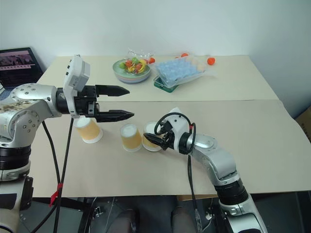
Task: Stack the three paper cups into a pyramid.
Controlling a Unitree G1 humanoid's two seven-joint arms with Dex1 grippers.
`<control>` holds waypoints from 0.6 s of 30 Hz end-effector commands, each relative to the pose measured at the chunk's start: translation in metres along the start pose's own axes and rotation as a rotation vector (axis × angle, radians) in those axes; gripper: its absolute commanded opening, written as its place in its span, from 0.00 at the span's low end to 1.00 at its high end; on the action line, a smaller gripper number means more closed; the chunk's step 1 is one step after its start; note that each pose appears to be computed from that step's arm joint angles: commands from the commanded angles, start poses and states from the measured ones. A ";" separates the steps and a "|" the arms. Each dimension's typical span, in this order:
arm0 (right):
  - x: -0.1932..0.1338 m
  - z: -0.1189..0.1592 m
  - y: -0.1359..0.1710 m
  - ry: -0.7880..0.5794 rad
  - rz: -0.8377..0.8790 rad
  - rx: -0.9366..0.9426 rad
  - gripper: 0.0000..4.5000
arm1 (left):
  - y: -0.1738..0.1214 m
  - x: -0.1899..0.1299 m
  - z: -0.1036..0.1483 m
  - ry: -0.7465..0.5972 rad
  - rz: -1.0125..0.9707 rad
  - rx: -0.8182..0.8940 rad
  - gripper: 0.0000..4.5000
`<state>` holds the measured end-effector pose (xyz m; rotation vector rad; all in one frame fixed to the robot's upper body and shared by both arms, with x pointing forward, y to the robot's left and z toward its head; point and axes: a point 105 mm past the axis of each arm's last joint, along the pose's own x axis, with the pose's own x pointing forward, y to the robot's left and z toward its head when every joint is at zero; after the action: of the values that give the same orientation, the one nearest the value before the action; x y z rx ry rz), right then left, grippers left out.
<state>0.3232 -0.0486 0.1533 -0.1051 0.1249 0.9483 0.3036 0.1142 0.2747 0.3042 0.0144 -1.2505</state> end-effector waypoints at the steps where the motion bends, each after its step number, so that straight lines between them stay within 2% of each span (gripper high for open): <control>1: 0.000 0.014 -0.002 -0.054 -0.002 -0.039 0.97 | -0.002 -0.004 0.011 -0.026 0.017 0.039 1.00; 9: 0.001 0.017 -0.005 -0.061 -0.008 -0.050 0.99 | 0.000 -0.006 0.011 -0.031 0.024 0.037 1.00; 14: -0.014 0.044 -0.005 -0.121 0.009 -0.022 0.99 | 0.002 -0.005 0.010 -0.033 0.024 0.036 1.00; 18: -0.032 0.076 -0.007 -0.257 0.017 0.101 0.99 | 0.003 -0.002 0.009 -0.037 0.016 0.034 1.00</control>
<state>0.3237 -0.0632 0.2053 0.0427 0.0164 0.9450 0.3060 0.1153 0.2759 0.2871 0.0025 -1.2416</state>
